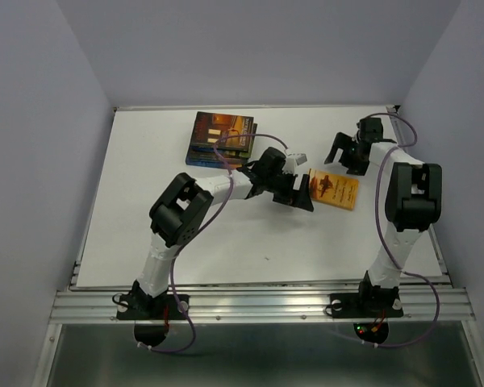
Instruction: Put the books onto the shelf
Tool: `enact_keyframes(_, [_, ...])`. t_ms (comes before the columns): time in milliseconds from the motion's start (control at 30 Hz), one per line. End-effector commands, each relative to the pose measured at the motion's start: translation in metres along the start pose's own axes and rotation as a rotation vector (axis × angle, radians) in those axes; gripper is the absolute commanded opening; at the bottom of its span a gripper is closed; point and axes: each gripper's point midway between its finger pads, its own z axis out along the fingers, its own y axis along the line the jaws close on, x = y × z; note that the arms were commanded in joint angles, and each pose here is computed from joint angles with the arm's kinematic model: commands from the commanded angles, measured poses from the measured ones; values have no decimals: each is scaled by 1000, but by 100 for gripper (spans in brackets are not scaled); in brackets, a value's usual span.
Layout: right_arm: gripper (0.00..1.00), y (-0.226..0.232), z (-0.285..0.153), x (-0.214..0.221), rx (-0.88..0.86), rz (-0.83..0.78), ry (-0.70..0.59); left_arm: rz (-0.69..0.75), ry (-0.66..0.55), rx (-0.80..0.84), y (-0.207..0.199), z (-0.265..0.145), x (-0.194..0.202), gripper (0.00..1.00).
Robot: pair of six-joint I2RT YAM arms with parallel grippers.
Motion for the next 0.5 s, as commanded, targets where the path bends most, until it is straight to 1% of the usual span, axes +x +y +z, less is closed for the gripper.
enact_keyframes(0, [100,-1,-16,44,2,44,138,65,-6,72,-18,-3,-21,99])
enact_keyframes(33, [100,-4,-17,58,8,62,164,66,-6,59,-16,-1,-22,99])
enact_keyframes(100, [100,2,-27,65,-19,94,169,54,1,48,-11,5,-19,99])
enact_keyframes(133, [100,-1,-28,82,-23,115,205,40,-1,35,-8,7,-18,99])
enact_keyframes(200, [100,4,-35,96,-56,149,225,10,12,13,3,14,-13,99])
enact_keyframes(233, [100,6,-41,110,-85,163,237,-5,14,6,5,16,-12,99])
enact_keyframes(300, [100,10,-49,121,-114,182,244,-25,27,-5,13,23,-8,99])
enact_keyframes(333, [100,18,-58,121,-159,179,235,-25,22,-4,13,24,-11,99])
enact_keyframes(400, [100,22,-63,140,-187,186,272,-38,28,-8,18,31,-10,99])
enact_keyframes(467, [100,30,-71,144,-244,182,270,-60,29,-20,24,38,-13,96])
